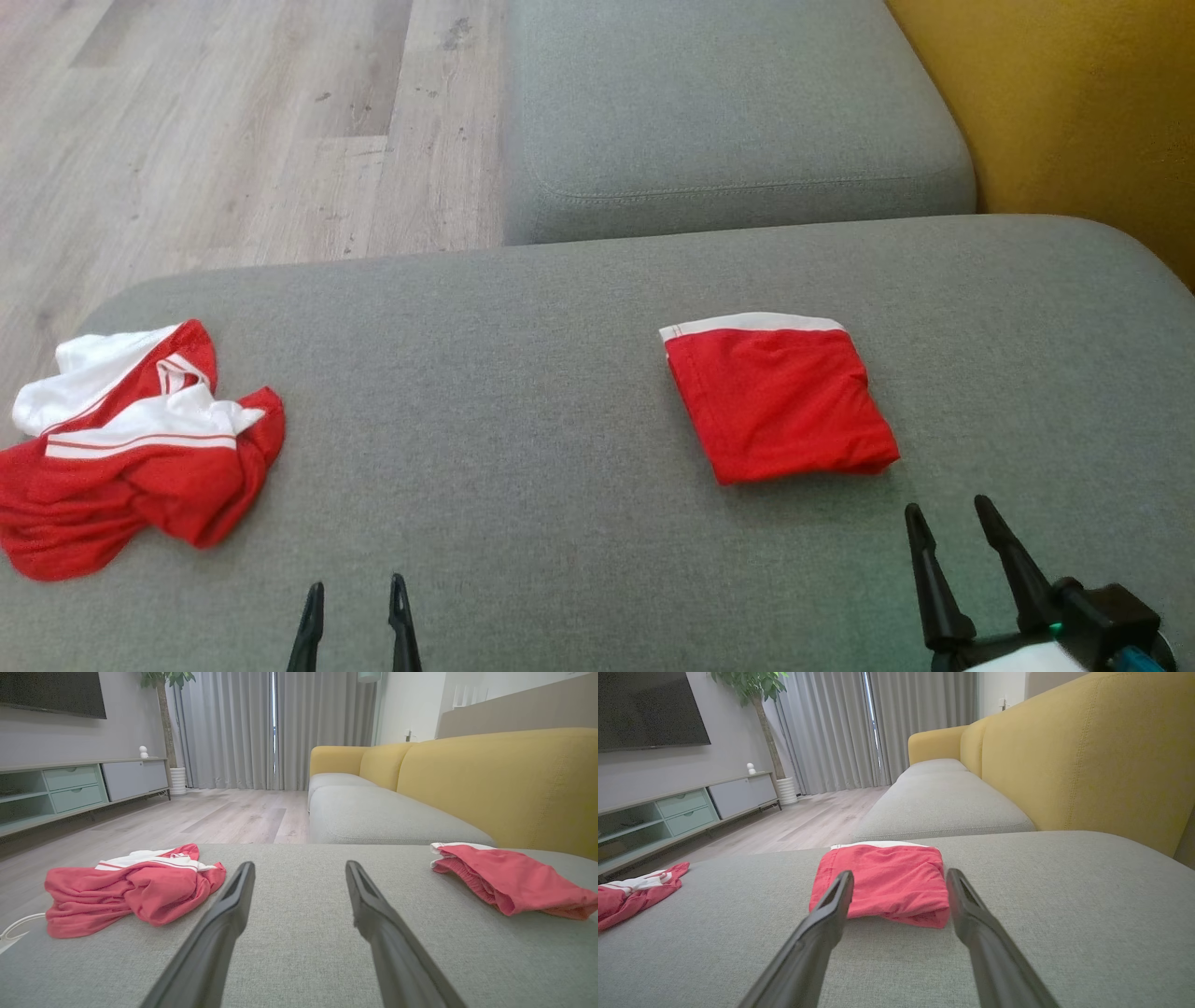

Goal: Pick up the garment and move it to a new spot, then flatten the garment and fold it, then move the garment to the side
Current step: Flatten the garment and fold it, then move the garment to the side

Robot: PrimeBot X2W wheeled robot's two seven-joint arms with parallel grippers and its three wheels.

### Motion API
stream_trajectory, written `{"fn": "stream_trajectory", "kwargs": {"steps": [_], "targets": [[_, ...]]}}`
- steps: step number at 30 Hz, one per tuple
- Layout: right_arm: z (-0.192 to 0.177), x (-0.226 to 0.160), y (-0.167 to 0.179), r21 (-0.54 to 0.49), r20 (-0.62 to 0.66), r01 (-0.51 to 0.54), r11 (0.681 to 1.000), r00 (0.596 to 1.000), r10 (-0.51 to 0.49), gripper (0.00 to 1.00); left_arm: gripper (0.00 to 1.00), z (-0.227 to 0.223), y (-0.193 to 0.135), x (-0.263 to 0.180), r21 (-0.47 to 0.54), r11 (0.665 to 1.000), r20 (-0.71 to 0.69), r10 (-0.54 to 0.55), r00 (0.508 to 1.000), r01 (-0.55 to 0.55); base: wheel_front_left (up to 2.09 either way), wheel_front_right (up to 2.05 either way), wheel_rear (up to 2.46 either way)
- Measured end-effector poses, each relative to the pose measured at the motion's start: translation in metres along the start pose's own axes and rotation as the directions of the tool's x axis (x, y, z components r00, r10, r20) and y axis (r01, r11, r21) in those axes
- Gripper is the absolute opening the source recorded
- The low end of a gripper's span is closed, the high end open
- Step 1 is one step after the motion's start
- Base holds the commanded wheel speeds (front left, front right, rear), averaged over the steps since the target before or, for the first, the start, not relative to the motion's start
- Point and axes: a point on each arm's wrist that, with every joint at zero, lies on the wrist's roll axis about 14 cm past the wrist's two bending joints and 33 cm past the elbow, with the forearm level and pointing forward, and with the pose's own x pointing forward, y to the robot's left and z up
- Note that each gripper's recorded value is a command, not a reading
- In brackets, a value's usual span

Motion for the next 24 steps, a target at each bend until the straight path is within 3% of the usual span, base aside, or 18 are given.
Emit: {"fn": "stream_trajectory", "kwargs": {"steps": [24], "targets": [[-0.0068, 0.0026, 0.0011, -0.002, -0.024, 0.000, 1.000, 1.000, 0.000, 1.00, 1.00, -0.0048, -0.0005, 0.0021, 0.043, 0.999, -0.016, -0.025, 1.000, 0.026, 0.00, 0.00, 0.00]]}}
